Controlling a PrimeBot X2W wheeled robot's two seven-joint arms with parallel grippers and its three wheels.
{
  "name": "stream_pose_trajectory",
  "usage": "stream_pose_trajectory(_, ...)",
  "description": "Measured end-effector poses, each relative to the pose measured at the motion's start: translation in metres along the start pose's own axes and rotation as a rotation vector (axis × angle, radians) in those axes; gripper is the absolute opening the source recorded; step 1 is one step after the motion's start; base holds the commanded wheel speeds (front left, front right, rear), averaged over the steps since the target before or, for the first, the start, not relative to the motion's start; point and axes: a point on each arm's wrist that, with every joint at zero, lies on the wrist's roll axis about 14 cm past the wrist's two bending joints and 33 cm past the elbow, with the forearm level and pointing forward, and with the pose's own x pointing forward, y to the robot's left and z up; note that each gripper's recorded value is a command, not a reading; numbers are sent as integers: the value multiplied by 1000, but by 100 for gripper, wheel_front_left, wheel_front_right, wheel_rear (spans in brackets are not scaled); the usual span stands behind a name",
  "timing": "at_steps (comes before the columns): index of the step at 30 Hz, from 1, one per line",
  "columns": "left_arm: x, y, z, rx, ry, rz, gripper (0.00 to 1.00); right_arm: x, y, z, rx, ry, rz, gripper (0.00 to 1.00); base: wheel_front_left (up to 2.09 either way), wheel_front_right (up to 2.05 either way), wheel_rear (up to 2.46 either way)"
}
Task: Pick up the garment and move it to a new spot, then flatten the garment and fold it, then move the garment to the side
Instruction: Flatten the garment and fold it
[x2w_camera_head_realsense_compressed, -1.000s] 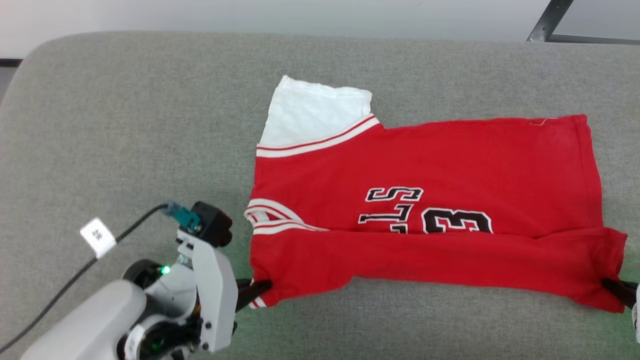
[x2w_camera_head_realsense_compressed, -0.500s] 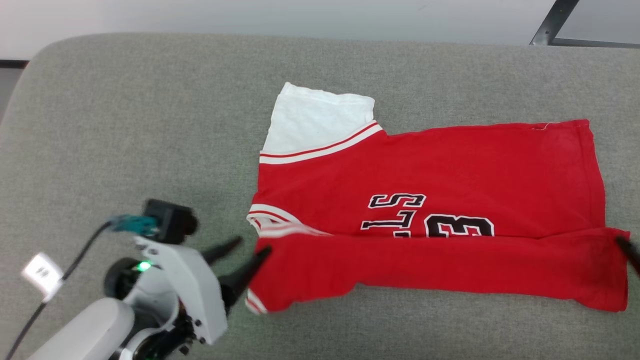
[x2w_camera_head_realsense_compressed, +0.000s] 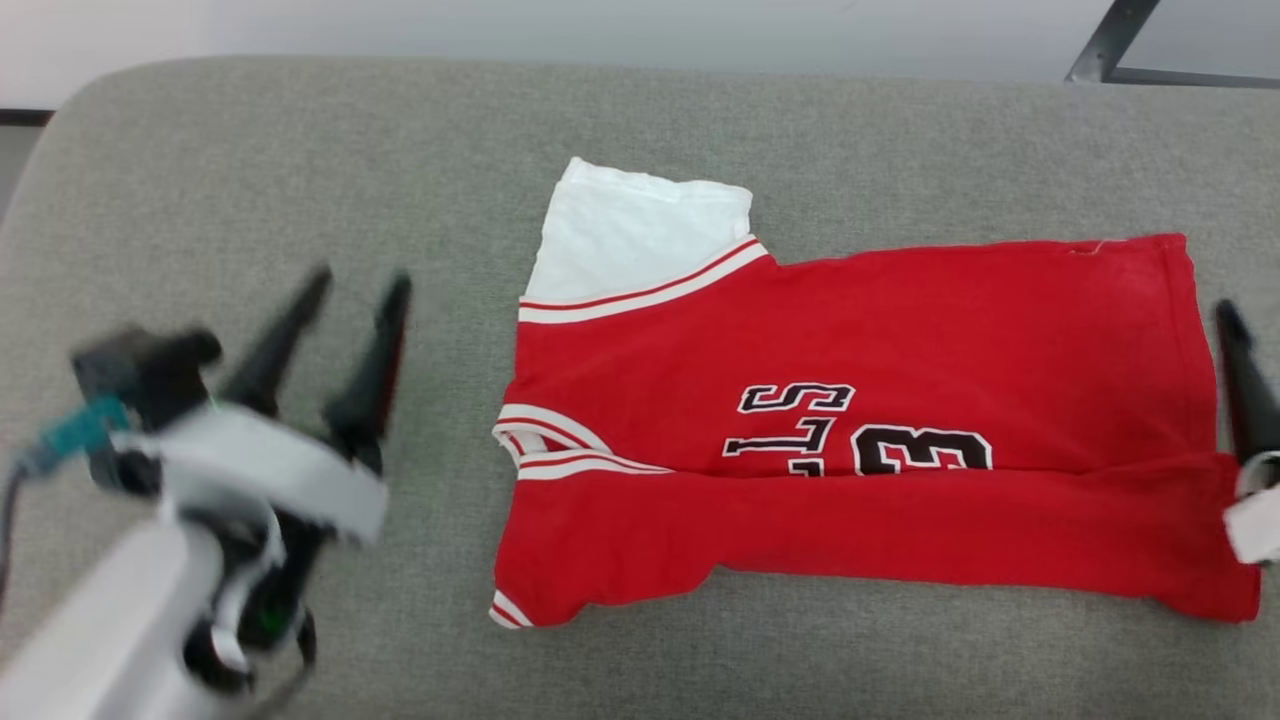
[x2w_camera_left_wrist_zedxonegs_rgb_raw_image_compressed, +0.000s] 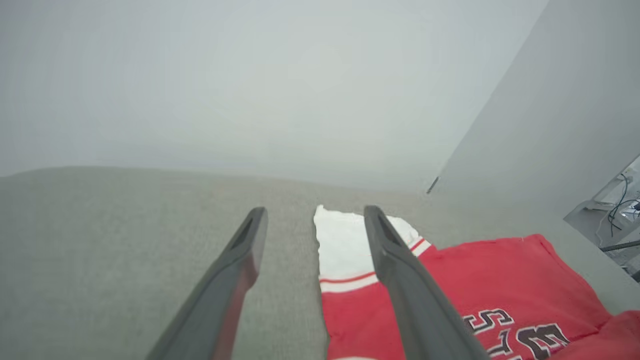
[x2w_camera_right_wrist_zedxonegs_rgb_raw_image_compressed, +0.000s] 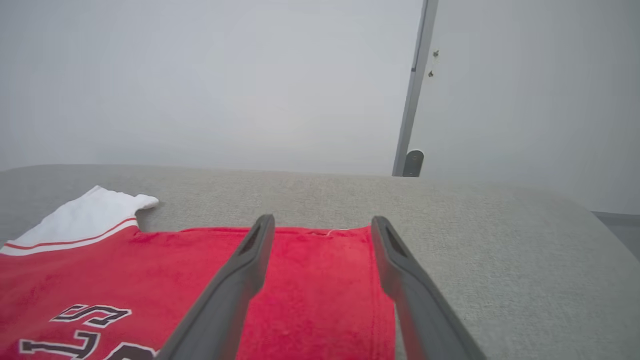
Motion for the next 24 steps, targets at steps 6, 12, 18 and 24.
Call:
stream_pose_trajectory(6, 56, -8, 47, 139, -84, -88, 100, 7, 6, 9, 35, -111, -17, 100, 0, 0, 0)
stream_pose_trajectory(12, 122, -23, 74, 235, -72, -167, 100, 7, -1, 4, 55, -137, -53, 100, 0, 0, 0)
stream_pose_trajectory(18, 177, -28, 44, 266, 74, -185, 100, 5, -8, -5, 69, -135, -83, 100, 0, 0, 0)
stream_pose_trajectory(24, 196, -7, -45, 341, 466, -131, 100, -2, -20, -18, 71, -110, -126, 100, 0, 0, 0)
